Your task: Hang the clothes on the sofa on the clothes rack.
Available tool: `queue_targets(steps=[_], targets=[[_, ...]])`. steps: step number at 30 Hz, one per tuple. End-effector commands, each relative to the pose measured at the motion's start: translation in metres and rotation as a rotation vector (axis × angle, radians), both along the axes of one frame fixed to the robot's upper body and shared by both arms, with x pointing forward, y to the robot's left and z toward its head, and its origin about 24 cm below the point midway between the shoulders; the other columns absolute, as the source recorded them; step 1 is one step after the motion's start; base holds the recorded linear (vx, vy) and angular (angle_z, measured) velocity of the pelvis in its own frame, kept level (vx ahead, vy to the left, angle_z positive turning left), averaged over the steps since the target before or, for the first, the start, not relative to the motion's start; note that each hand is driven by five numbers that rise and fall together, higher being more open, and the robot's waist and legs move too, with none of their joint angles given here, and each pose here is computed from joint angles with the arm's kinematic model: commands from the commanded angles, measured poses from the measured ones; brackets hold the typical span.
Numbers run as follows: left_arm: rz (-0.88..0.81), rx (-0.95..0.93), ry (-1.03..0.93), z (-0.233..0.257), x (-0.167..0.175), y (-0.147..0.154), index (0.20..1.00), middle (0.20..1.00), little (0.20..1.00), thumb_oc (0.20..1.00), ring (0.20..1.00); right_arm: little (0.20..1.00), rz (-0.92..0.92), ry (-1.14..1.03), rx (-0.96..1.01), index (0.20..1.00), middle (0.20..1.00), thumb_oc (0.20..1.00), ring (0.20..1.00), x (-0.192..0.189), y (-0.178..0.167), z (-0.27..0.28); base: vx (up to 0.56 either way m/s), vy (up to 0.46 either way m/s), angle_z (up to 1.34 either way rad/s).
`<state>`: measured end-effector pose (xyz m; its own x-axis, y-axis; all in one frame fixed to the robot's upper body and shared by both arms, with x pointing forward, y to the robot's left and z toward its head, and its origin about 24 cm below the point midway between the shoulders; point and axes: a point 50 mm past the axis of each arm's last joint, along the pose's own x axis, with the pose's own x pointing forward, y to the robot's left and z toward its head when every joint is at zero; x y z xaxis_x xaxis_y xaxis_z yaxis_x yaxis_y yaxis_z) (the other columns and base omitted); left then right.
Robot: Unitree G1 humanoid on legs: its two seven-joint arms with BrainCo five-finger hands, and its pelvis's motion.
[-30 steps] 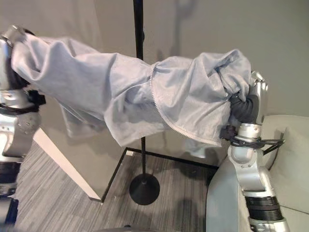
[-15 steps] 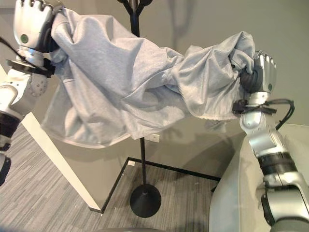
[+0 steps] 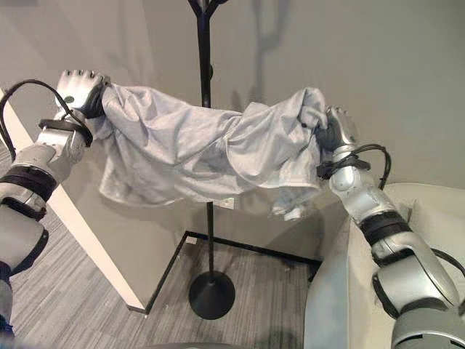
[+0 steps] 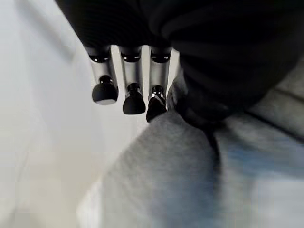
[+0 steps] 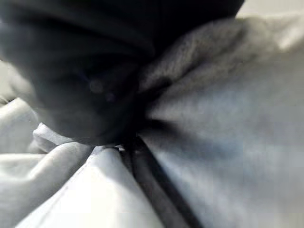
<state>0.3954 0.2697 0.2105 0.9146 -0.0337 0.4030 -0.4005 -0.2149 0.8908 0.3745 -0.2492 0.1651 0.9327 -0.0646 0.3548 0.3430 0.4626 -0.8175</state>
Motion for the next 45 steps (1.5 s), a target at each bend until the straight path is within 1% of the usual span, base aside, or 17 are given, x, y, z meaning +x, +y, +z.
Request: queue_targets(steps=[1, 7, 13, 16, 18, 25, 26, 30, 32, 34, 35, 36, 37, 40, 41, 42, 45], targets=[[0.214, -0.056, -0.085, 0.043, -0.005, 0.037, 0.200, 0.200, 0.200, 0.200, 0.200, 0.200, -0.186, -0.141, 0.021, 0.200, 0.200, 0.200, 0.200, 0.015, -0.032, 0.077, -0.06, 0.040, -0.09], [0.226, -0.030, -0.095, 0.057, -0.003, 0.033, 0.200, 0.200, 0.200, 0.200, 0.200, 0.200, -0.302, -0.149, 0.072, 0.200, 0.200, 0.200, 0.200, 0.018, -0.047, 0.094, -0.02, 0.031, -0.01], [0.229, -0.051, -0.228, 0.103, -0.011, 0.038, 0.200, 0.200, 0.200, 0.200, 0.200, 0.200, -0.349, -0.215, 0.087, 0.200, 0.200, 0.200, 0.200, 0.011, -0.060, 0.122, 0.03, 0.049, -0.07], [0.241, -0.063, -0.047, 0.059, 0.000, 0.031, 0.200, 0.200, 0.200, 0.200, 0.200, 0.200, -0.365, -0.088, 0.095, 0.200, 0.200, 0.200, 0.200, 0.014, -0.065, 0.097, 0.16, 0.077, -0.04], [0.225, -0.095, 0.053, 0.022, 0.004, 0.023, 0.200, 0.200, 0.200, 0.200, 0.200, 0.200, -0.304, -0.015, 0.086, 0.200, 0.200, 0.200, 0.200, 0.022, -0.046, 0.072, 0.02, 0.039, 0.00], [0.121, -0.197, 0.144, -0.029, 0.009, -0.007, 0.200, 0.200, 0.200, 0.200, 0.200, 0.200, -0.163, 0.128, 0.123, 0.200, 0.200, 0.200, 0.200, 0.027, -0.003, 0.005, -0.09, 0.012, -0.01], [0.043, -0.340, 0.199, -0.066, 0.006, -0.030, 0.200, 0.200, 0.200, 0.200, 0.200, 0.200, -0.065, 0.211, 0.165, 0.200, 0.200, 0.200, 0.200, 0.022, 0.027, -0.036, -0.09, -0.001, 0.03], [-0.027, -0.484, 0.251, -0.101, -0.003, -0.052, 0.200, 0.200, 0.200, 0.200, 0.200, 0.200, 0.029, 0.267, 0.248, 0.200, 0.200, 0.200, 0.200, 0.008, 0.053, -0.071, -0.05, -0.002, 0.04], [-0.093, -0.771, 0.252, -0.123, -0.013, -0.074, 0.200, 0.200, 0.200, 0.200, 0.200, 0.200, 0.075, 0.287, 0.329, 0.200, 0.200, 0.200, 0.200, -0.003, 0.067, -0.089, -0.01, 0.002, 0.03], [-0.120, -0.858, 0.249, -0.129, -0.018, -0.080, 0.200, 0.200, 0.200, 0.200, 0.200, 0.200, 0.087, 0.290, 0.352, 0.200, 0.200, 0.200, 0.200, -0.008, 0.069, -0.094, -0.01, -0.004, 0.06], [-0.151, -0.998, 0.244, -0.135, -0.024, -0.086, 0.200, 0.200, 0.200, 0.200, 0.200, 0.200, 0.110, 0.279, 0.394, 0.200, 0.200, 0.200, 0.200, -0.014, 0.074, -0.097, 0.02, -0.012, 0.09], [-0.195, -1.235, 0.193, -0.144, -0.037, -0.098, 0.686, 0.686, 0.686, 0.686, 0.686, 0.200, 0.144, 0.269, 0.457, 0.200, 0.200, 0.200, 0.200, -0.025, 0.082, -0.104, 0.02, -0.012, 0.09], [-0.194, -1.236, 0.194, -0.145, -0.038, -0.098, 1.000, 1.000, 1.000, 1.000, 1.000, 0.200, 0.144, 0.270, 0.457, 0.200, 0.200, 0.200, 0.200, -0.025, 0.082, -0.104, 0.04, -0.019, 0.11], [-0.228, -1.576, 0.141, -0.161, -0.063, -0.105, 1.000, 1.000, 1.000, 1.000, 1.000, 0.200, 0.218, 0.237, 0.584, 0.200, 0.200, 0.200, 0.200, -0.047, 0.095, -0.108, 0.05, -0.026, 0.05], [-0.219, -1.630, 0.140, -0.166, -0.067, -0.104, 1.000, 1.000, 1.000, 1.000, 1.000, 0.366, 0.228, 0.228, 0.614, 0.366, 0.366, 0.366, 0.366, -0.051, 0.095, -0.108, 0.05, -0.031, 0.07], [-0.194, -1.702, 0.126, -0.173, -0.073, -0.098, 1.000, 1.000, 1.000, 1.000, 1.000, 1.000, 0.222, 0.219, 0.674, 1.000, 1.000, 1.000, 1.000, -0.055, 0.094, -0.109, 0.05, -0.020, 0.06], [-0.111, -1.804, 0.139, -0.194, -0.087, -0.084, 1.000, 1.000, 1.000, 1.000, 1.000, 1.000, 0.236, 0.245, 0.778, 1.000, 1.000, 1.000, 1.000, -0.064, 0.094, -0.116, 0.04, -0.012, 0.08]])
